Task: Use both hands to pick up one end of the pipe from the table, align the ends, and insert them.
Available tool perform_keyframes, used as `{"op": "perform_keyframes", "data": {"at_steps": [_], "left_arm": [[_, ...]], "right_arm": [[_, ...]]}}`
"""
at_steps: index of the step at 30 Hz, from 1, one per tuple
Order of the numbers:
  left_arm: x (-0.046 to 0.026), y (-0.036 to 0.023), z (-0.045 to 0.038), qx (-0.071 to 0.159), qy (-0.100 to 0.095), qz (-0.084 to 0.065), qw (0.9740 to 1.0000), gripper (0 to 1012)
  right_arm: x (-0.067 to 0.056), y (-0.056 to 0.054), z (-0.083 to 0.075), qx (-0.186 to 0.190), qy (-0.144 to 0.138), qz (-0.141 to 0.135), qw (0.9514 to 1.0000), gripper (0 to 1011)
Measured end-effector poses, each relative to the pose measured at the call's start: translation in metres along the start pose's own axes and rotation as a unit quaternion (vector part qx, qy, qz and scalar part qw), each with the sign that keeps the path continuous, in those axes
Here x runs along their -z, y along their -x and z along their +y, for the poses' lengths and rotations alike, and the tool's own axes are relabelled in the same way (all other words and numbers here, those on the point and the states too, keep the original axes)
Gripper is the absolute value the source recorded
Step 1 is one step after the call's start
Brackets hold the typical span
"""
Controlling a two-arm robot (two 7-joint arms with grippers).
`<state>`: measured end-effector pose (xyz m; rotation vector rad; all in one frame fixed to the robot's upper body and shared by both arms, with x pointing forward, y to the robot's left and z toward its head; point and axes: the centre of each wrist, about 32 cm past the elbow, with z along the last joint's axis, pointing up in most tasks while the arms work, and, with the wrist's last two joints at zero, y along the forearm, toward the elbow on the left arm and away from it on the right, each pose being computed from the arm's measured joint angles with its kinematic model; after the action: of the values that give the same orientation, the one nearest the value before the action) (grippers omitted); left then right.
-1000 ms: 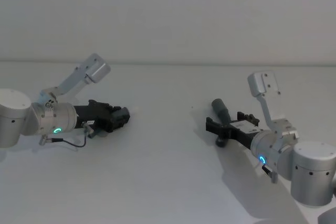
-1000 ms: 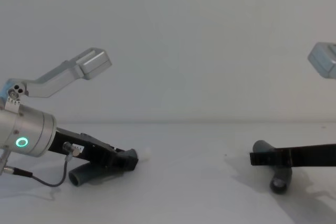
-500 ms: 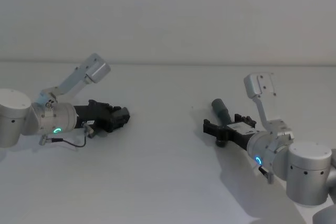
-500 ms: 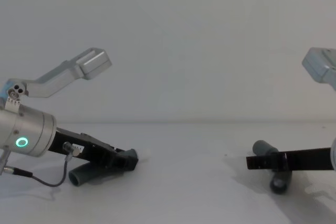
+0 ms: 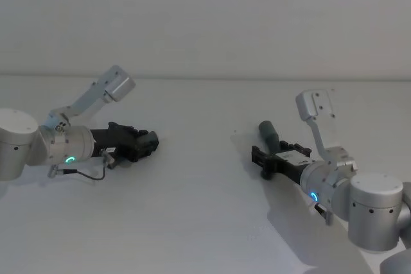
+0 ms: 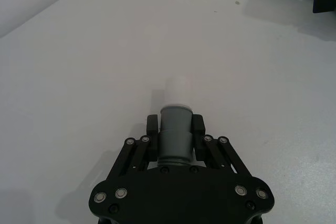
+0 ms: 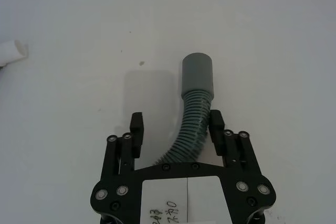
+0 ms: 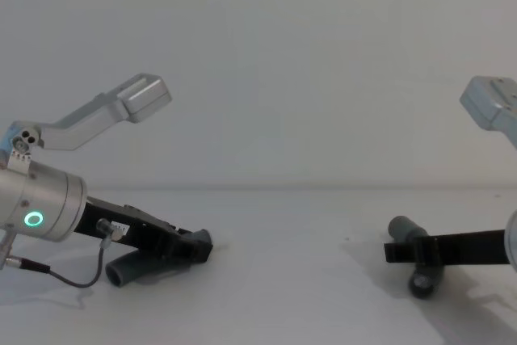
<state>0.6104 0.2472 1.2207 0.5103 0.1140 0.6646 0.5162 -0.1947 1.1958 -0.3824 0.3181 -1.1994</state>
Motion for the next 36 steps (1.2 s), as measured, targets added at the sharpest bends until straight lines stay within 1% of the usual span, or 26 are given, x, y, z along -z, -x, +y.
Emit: {"op": "perform_keyframes", "data": {"at_steps": [3,4,6,7,8,9,10,13,15,16,36], "left_arm": [[0.0,0.0,0.0,0.0,0.0,0.0,1.0,367],[0.0,0.0,0.0,0.0,0.0,0.0,1.0,367],[0.0,0.0,0.0,0.0,0.0,0.0,1.0,367],[0.0,0.0,0.0,0.0,0.0,0.0,1.0,367],[0.0,0.0,0.0,0.0,0.0,0.0,1.0,367],[0.0,0.0,0.0,0.0,0.0,0.0,1.0,367],[0.0,0.0,0.0,0.0,0.0,0.0,1.0,367],[0.0,0.0,0.0,0.0,0.0,0.0,1.0,367],[0.0,0.0,0.0,0.0,0.0,0.0,1.0,367],[0.0,0.0,0.0,0.0,0.0,0.0,1.0,367],[0.0,0.0,0.0,0.0,0.0,0.0,1.0,367]], "right_arm": [[0.0,0.0001,0.0002,0.0,0.0,0.0,1.0,663],[0.0001,0.0002,0.0003,0.0,0.001,0.0,1.0,601],[0.0001,0.0002,0.0003,0.0,0.001,0.0,1.0,560],[0.0001,0.0002,0.0004,0.0,0.001,0.0,1.0,498],[0.0001,0.0002,0.0004,0.0,0.001,0.0,1.0,484],[0.0001,0.0003,0.0005,0.0,0.001,0.0,1.0,438],[0.0001,0.0003,0.0005,0.0,0.001,0.0,1.0,427],[0.0,0.0003,0.0006,-0.001,0.001,0.0,1.0,319],[0.0,0.0003,0.0006,-0.001,0.001,0.0,1.0,268],[0.0,0.0004,0.0007,-0.001,0.001,0.0,1.0,256],[0.0001,0.0005,0.0008,-0.001,0.001,0.0,1.0,256]]}}
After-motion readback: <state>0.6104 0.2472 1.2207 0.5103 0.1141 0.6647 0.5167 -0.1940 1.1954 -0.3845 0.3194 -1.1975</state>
